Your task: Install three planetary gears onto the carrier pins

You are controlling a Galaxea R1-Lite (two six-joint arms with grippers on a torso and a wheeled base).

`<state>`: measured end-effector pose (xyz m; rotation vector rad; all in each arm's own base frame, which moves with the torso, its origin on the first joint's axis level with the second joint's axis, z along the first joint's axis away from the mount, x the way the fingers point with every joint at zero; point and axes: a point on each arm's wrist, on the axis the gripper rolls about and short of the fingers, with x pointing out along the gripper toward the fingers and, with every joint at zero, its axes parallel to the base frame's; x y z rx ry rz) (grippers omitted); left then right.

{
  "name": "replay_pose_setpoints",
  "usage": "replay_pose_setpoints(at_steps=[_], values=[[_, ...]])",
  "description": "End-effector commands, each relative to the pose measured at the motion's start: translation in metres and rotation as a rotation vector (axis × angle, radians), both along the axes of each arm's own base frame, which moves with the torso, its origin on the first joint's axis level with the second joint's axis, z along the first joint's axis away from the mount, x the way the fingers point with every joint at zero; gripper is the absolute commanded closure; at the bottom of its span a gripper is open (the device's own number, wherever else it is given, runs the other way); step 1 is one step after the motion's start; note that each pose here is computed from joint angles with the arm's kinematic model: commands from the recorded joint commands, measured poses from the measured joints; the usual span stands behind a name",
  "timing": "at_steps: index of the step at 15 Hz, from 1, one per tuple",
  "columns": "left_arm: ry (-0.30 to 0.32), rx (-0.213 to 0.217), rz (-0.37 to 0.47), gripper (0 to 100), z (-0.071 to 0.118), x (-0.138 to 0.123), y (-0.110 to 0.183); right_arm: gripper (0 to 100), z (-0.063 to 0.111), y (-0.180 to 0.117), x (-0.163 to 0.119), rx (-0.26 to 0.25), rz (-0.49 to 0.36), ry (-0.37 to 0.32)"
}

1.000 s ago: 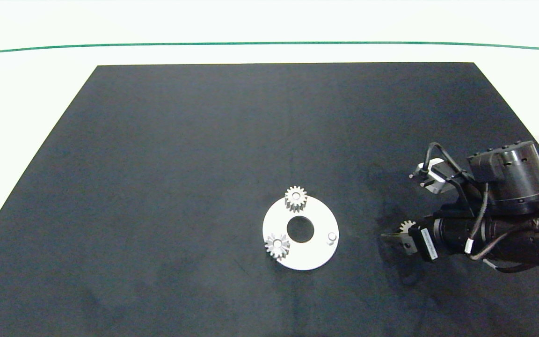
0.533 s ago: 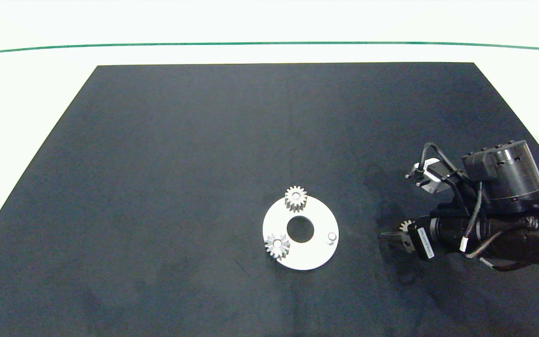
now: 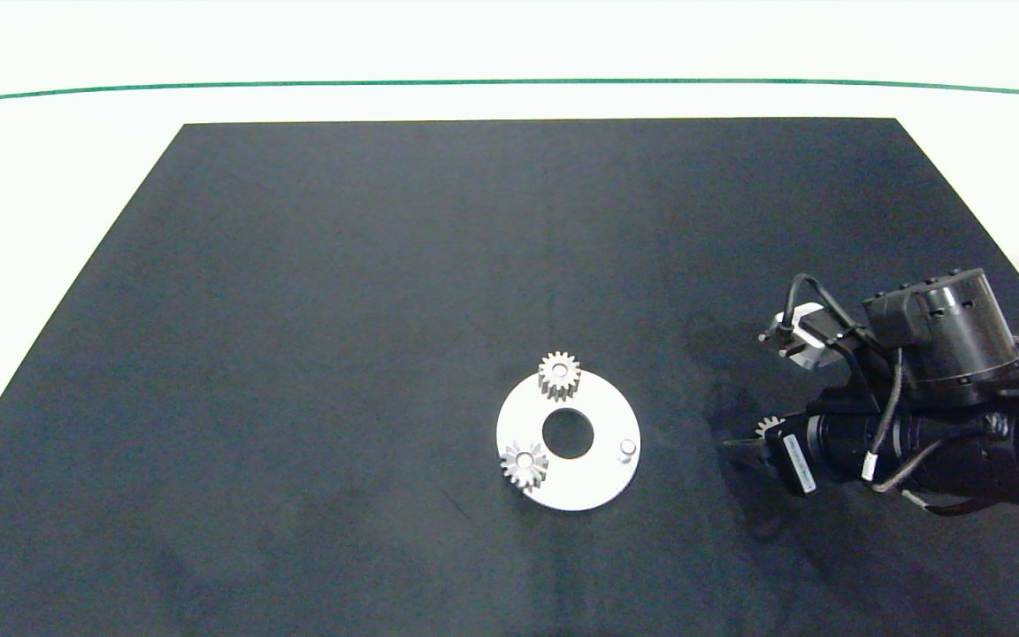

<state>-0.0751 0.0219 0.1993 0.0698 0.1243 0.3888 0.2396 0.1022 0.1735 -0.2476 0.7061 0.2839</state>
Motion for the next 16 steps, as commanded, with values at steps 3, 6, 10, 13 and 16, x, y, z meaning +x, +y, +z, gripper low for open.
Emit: replay_pose_setpoints(at_steps=[3,6,10,13,16], values=[[-0.001,-0.005,0.002,0,-0.0001,-0.0004,0.0002,38,-0.0023,-0.0001,-0.0028,-0.012,0.002,0.023],[-0.001,-0.005,0.002,0,-0.0001,-0.0004,0.0002,44,-0.0042,0.0006,-0.0001,-0.016,0.000,0.028],[-0.003,-0.005,0.001,0,0.0002,-0.0006,0.0004,51,-0.0076,0.0018,0.0027,-0.020,0.000,0.038],[-0.002,-0.006,0.001,0,0.0003,-0.0003,0.0003,57,-0.0052,0.0023,0.0038,-0.017,0.000,0.031],[-0.002,-0.006,0.002,0,0.0003,-0.0003,0.0002,63,-0.0064,0.0026,0.0045,-0.019,0.000,0.035]])
